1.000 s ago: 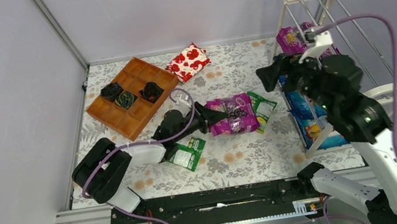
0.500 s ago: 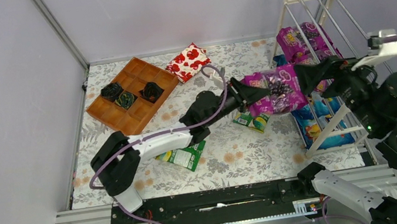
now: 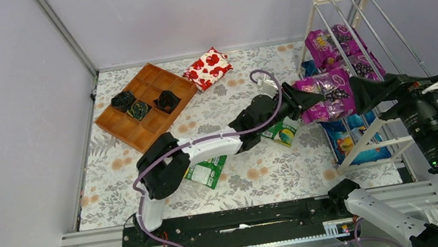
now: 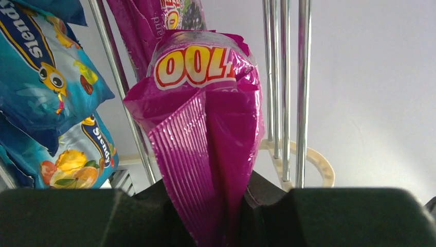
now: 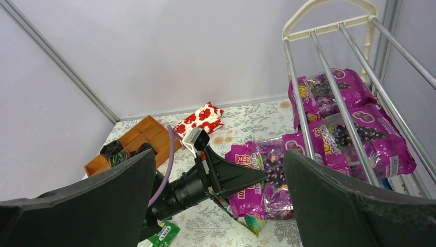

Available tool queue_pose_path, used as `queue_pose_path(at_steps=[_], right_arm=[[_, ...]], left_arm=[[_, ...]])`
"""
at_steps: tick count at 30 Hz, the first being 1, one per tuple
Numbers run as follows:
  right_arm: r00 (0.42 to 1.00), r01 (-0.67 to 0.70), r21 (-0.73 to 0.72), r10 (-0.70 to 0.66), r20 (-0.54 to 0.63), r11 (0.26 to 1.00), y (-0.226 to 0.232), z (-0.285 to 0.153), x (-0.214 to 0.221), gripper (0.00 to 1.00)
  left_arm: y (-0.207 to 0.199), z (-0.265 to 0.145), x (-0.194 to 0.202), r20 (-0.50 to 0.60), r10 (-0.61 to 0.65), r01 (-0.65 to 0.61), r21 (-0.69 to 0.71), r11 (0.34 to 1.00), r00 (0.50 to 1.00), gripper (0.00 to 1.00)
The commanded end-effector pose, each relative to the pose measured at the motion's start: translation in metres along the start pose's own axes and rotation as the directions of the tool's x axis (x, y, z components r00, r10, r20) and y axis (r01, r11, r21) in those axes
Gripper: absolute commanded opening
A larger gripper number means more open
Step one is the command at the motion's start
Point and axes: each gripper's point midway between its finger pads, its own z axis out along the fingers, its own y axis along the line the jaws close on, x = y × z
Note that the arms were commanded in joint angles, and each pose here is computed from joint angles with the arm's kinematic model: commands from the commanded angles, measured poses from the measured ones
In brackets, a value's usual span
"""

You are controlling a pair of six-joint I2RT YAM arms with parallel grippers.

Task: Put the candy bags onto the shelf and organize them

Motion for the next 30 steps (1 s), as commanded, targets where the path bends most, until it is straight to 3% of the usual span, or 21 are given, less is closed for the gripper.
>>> queue_pose_path(at_steps=[1, 11, 19, 30], right_arm=[[1.000, 0.016, 0.028, -0.017, 0.018, 0.999, -0.008, -0.006, -0.003, 1.00], [1.000, 0.004, 0.012, -0.004, 0.006, 1.000, -0.009, -0.014, 0.004, 1.00], [1.000, -0.005, 0.010, 0.005, -0.002, 1.000, -0.009, -0.017, 0.006, 1.00], [1.000, -0.006, 0.018, 0.006, -0.007, 1.000, -0.013, -0.021, 0.009, 1.00]], left_arm=[[-0.107, -0.002, 0.013, 0.016, 0.000, -0.004, 0.273, 0.962, 1.000, 0.31], [-0.125, -0.001, 0.033, 0.023, 0.020, -0.026, 0.289, 0.957, 1.000, 0.31], [-0.131, 0.026, 0.062, -0.056, -0.032, 0.050, 0.339, 0.940, 0.998, 0.30], [-0.140, 0.050, 0.084, -0.050, 0.011, 0.011, 0.419, 0.908, 0.999, 0.30]])
